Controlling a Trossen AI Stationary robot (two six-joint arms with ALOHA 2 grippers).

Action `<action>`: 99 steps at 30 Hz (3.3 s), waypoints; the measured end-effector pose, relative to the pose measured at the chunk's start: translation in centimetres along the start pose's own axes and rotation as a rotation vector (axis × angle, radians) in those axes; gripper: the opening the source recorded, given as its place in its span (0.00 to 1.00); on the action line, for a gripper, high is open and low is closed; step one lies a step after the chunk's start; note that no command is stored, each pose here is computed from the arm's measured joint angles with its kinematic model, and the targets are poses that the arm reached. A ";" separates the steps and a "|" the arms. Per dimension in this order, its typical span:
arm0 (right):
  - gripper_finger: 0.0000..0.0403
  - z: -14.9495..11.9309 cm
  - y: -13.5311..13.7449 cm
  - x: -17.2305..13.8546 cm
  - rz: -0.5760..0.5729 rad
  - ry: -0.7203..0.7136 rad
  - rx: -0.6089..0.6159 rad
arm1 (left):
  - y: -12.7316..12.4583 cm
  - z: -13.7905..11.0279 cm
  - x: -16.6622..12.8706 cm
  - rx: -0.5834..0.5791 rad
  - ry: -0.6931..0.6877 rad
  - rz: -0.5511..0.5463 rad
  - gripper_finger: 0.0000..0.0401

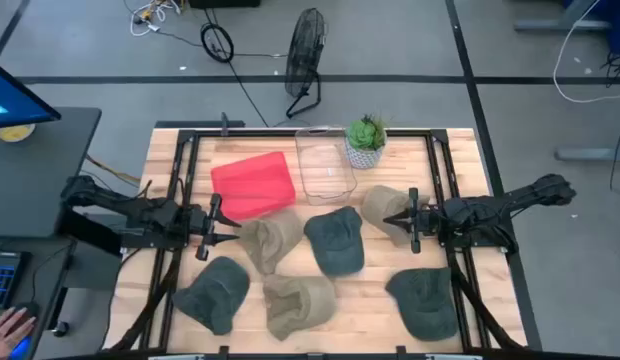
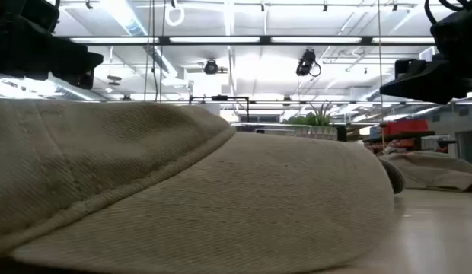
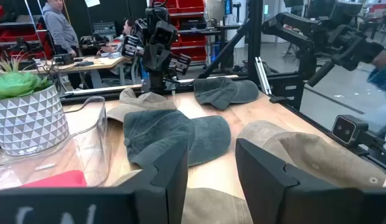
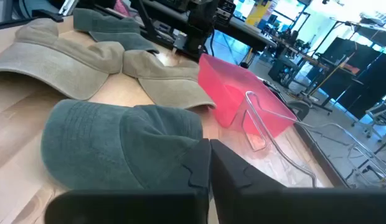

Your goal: Pick & Place hat

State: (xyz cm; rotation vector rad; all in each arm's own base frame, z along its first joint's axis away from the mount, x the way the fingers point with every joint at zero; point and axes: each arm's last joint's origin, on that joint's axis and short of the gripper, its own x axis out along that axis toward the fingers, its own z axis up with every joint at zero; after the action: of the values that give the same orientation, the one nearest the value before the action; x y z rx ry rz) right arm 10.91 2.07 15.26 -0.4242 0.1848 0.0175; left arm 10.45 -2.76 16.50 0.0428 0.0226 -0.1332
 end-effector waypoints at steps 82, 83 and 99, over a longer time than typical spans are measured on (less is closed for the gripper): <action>0.47 4.4 -2.0 2.8 -0.289 1.013 0.605 | 3.3 5.9 4.2 -0.233 0.011 0.384 0.34; 0.48 3.9 -1.8 2.8 -0.293 1.027 0.606 | 3.3 5.9 4.2 -0.233 0.011 0.384 0.34; 0.15 -0.7 -0.5 3.3 -0.427 1.097 0.789 | 3.3 5.9 4.2 -0.233 0.012 0.384 0.34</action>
State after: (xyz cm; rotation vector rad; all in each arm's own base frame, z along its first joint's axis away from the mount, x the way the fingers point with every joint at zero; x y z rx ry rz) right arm 14.09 1.24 14.28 0.3702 1.1316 -0.7010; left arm 15.14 -0.30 22.41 -0.1841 0.0412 0.2539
